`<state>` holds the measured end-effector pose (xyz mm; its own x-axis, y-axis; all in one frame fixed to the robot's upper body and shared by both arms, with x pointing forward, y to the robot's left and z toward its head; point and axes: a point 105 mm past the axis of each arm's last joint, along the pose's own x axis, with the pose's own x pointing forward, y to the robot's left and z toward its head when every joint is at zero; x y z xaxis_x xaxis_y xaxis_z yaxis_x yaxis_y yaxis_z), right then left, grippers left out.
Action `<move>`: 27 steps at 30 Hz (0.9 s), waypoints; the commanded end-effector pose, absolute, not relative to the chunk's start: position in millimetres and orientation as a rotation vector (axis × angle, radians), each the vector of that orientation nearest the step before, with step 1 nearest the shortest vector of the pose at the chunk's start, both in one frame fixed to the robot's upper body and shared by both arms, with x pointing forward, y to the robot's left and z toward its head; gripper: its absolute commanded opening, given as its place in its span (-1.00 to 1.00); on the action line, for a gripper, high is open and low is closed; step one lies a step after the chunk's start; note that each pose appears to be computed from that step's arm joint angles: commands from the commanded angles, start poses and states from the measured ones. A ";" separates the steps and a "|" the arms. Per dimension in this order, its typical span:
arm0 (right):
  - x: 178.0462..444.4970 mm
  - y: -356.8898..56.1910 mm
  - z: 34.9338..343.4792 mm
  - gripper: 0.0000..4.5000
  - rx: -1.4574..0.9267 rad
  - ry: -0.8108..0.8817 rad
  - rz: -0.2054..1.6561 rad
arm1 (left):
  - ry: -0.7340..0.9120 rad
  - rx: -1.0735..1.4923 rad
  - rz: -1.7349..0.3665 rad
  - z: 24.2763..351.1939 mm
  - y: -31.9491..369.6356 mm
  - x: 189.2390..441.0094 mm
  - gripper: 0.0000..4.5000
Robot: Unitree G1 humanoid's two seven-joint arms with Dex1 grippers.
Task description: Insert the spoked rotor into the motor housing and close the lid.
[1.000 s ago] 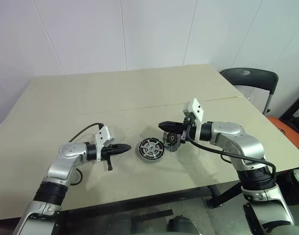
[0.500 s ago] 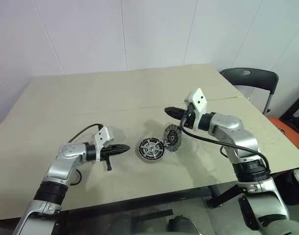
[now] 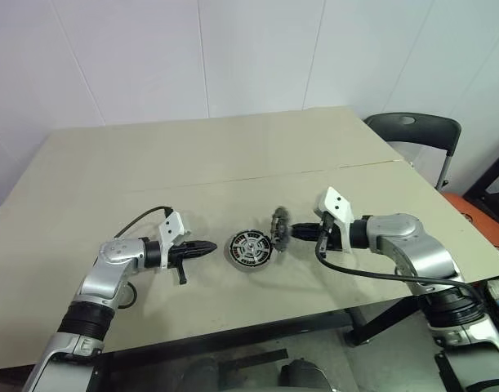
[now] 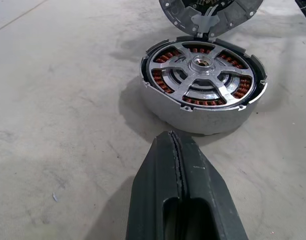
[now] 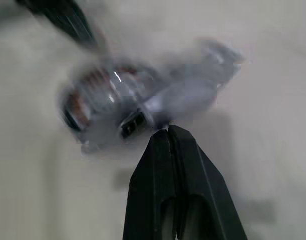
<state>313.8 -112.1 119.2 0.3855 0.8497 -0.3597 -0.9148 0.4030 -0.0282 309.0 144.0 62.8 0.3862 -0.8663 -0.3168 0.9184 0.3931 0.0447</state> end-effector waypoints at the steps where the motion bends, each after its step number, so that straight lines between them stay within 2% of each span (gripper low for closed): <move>1: 315.2 -95.0 149.6 -0.99 -0.159 0.188 1.168 | 0.217 0.260 -1.162 75.7 138.4 313.8 -1.00; 5: 314.0 -77.0 153.0 -0.99 -0.067 0.165 1.200 | 0.216 0.266 -1.152 76.8 140.5 316.5 -1.00; 10: 321.9 -68.2 126.7 -0.99 -0.121 0.225 1.150 | 0.212 0.272 -1.145 78.2 140.8 318.9 -1.00; 17: 326.7 -73.7 109.8 -0.99 -0.180 0.268 1.106 | 0.209 0.277 -1.143 79.8 138.2 318.7 -1.00; 24: 303.5 -68.8 90.3 -0.99 -0.141 0.385 1.208 | 0.212 0.285 -1.134 80.0 139.5 317.2 -1.00; 27: 306.3 -60.9 98.4 -0.99 -0.066 0.326 1.187 | 0.212 0.288 -1.130 80.0 140.4 317.0 -1.00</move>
